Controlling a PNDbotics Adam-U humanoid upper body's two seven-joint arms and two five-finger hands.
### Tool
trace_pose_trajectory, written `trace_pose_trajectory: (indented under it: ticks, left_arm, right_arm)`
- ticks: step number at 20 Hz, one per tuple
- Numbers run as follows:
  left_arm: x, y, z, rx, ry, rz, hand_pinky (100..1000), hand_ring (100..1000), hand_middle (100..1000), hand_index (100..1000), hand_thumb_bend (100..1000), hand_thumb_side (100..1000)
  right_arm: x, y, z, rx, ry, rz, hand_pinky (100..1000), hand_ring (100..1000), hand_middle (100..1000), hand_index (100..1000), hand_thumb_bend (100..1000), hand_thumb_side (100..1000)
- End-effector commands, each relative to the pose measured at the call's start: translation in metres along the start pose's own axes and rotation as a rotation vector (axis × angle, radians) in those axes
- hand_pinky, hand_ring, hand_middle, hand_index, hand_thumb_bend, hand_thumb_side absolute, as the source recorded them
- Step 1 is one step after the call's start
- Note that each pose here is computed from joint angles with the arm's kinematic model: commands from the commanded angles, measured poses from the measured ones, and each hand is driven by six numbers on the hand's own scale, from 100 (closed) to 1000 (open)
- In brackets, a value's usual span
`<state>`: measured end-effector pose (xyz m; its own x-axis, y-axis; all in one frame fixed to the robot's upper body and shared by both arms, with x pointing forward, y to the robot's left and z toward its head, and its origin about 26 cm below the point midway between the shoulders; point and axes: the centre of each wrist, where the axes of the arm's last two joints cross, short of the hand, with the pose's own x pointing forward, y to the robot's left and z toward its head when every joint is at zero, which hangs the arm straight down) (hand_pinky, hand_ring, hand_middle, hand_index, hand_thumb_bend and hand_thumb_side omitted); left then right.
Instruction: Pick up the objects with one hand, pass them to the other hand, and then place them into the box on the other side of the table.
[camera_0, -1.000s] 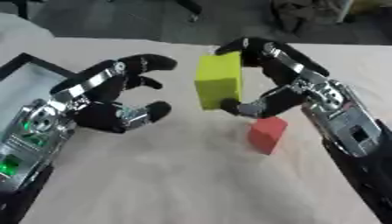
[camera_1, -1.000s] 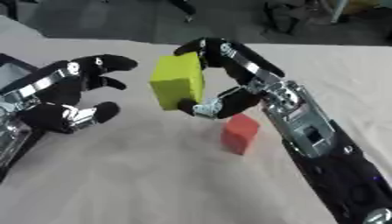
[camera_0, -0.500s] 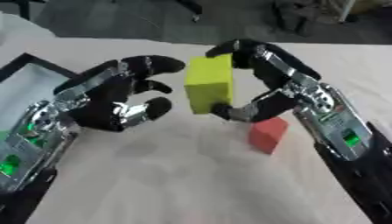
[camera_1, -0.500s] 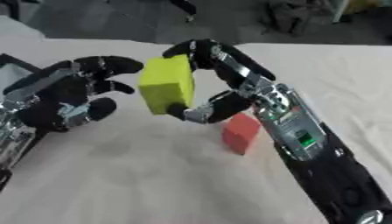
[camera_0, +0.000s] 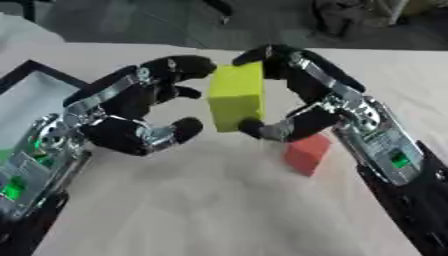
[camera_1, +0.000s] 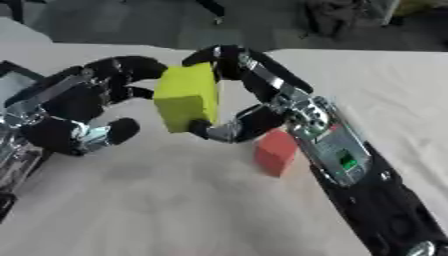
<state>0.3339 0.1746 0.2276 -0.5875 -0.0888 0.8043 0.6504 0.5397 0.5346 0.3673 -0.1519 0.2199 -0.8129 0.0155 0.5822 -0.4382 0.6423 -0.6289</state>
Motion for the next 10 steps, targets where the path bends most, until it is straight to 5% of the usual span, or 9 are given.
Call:
trace_pose_trajectory:
  ticks: [1,10]
  left_arm:
    - [0.0095,0.0008,-0.0048,0.008,-0.016,-0.029,906,1000,947,963,396,301]
    - [0.0069,-0.0030,-0.0110,0.068,0.024,-0.005,891,1000,942,978,402,311]
  right_arm:
    - [0.0116,-0.0002,-0.0087,0.006,-0.059,-0.002,603,354,361,679,100,100]
    - [0.0140,0.0031,-0.0114,0.020,-0.078,-0.015,597,350,357,675,100,100]
